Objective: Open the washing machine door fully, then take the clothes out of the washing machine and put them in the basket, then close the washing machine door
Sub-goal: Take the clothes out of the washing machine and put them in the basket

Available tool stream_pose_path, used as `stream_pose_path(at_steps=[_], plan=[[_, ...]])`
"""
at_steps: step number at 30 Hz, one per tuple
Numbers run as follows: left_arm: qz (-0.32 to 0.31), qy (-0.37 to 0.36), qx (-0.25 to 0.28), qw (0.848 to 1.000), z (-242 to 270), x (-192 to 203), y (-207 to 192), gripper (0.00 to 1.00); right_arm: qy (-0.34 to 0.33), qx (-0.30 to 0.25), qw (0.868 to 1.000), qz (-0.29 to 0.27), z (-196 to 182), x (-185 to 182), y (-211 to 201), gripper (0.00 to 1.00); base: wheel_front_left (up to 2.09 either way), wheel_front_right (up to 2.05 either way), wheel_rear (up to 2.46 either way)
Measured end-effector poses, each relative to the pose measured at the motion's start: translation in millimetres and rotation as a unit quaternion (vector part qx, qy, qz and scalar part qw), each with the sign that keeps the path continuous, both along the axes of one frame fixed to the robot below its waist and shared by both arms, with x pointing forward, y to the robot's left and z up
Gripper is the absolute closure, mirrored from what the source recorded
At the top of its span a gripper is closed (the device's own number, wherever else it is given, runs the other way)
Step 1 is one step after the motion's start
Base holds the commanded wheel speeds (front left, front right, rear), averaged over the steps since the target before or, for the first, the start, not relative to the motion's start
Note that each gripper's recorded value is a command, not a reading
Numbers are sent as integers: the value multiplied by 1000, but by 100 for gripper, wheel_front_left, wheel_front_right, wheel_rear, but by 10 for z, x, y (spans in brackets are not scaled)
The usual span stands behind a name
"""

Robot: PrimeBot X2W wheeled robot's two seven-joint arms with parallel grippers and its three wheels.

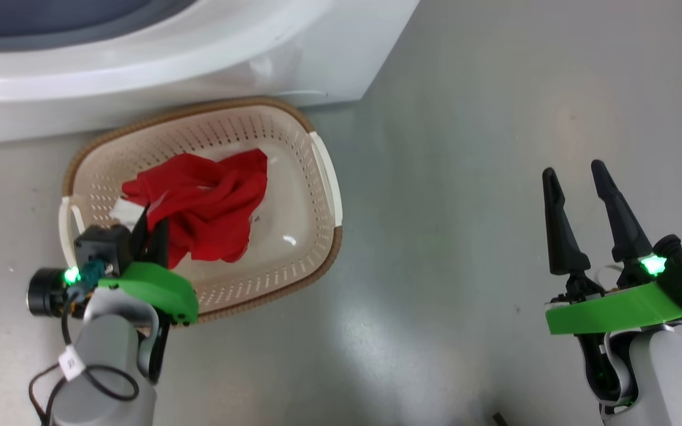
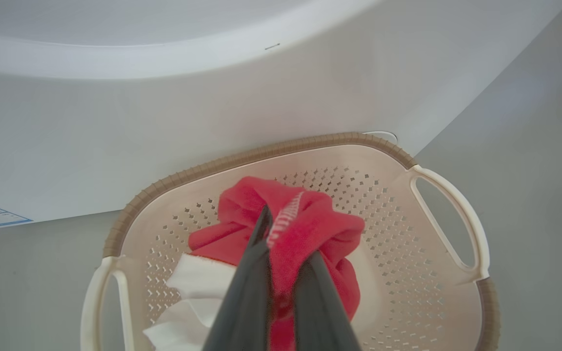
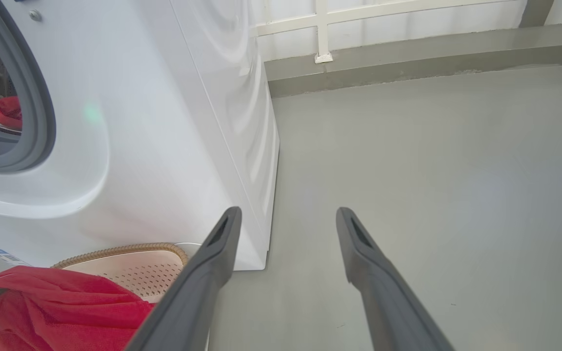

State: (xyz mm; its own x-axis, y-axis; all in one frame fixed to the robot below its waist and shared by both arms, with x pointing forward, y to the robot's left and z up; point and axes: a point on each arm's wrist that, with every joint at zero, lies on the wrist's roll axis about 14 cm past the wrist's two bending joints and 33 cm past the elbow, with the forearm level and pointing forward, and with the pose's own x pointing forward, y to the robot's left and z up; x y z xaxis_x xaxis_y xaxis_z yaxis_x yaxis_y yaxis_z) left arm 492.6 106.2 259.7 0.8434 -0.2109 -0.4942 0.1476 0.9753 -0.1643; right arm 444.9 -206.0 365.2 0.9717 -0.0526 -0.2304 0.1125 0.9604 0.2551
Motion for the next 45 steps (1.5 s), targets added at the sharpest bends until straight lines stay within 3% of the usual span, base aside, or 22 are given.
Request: stream_pose_path(at_steps=[22,25,30,32,45], plan=[[-22,85,5,996,-664,-25,-126,98,31,-6,1000,1,-352,100,-27,0,0,0,0],[-20,83,6,996,-641,-15,-115,75,28,-5,1000,1,-333,106,-23,0,0,0,0],[-12,66,6,998,-531,61,-69,16,22,-3,1000,3,-293,124,-1,0,0,0,0],[-6,58,4,998,-480,96,-47,0,20,-3,1000,4,-277,131,8,0,0,0,0],[18,9,-1,1000,-61,160,89,0,-7,-7,1000,19,-49,179,97,0,0,0,0]])
